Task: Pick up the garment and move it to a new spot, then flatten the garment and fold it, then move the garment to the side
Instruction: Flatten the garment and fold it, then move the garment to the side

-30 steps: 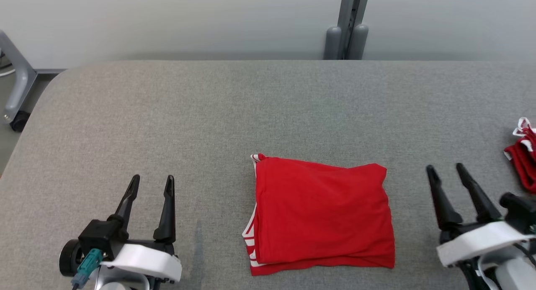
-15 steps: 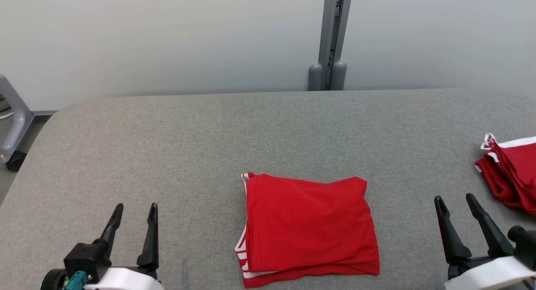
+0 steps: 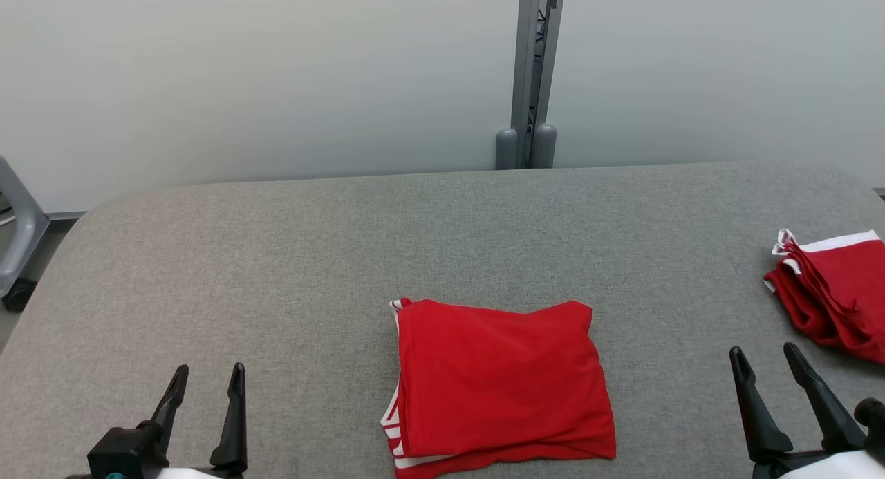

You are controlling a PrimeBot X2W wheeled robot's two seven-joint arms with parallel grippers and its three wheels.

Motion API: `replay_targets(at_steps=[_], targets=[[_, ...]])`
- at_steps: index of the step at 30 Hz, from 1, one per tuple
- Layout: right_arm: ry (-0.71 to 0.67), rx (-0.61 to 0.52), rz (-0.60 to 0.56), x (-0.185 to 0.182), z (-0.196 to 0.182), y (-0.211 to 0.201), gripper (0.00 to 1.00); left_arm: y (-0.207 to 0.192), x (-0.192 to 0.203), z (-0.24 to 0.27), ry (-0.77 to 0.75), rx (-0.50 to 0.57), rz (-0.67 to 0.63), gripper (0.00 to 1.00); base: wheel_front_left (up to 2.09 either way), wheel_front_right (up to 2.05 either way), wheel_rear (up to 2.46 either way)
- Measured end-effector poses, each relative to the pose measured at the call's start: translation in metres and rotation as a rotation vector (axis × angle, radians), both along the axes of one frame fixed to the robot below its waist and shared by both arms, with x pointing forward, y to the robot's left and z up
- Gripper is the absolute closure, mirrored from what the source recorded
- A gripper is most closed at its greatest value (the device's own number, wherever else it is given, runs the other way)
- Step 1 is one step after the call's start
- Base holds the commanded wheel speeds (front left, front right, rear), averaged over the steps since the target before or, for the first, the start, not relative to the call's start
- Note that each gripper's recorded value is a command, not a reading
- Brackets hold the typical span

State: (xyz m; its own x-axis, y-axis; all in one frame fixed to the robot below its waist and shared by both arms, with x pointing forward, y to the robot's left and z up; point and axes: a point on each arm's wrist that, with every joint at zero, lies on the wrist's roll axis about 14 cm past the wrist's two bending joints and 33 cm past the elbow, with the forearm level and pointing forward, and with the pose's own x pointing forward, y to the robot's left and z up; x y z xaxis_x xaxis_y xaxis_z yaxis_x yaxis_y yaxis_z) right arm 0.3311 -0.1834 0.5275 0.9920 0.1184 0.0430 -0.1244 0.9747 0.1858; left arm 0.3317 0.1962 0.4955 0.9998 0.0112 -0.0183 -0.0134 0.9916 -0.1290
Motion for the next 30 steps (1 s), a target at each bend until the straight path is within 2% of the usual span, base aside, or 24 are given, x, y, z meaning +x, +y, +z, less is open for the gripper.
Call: replay_targets(at_steps=[30], targets=[[0.014,-0.001,0.006,0.0015,0.0014,0.0059,0.0,0.0033,-0.0027,-0.003,0.014,-0.006,0.013,0.0,0.0,0.0,0.0]])
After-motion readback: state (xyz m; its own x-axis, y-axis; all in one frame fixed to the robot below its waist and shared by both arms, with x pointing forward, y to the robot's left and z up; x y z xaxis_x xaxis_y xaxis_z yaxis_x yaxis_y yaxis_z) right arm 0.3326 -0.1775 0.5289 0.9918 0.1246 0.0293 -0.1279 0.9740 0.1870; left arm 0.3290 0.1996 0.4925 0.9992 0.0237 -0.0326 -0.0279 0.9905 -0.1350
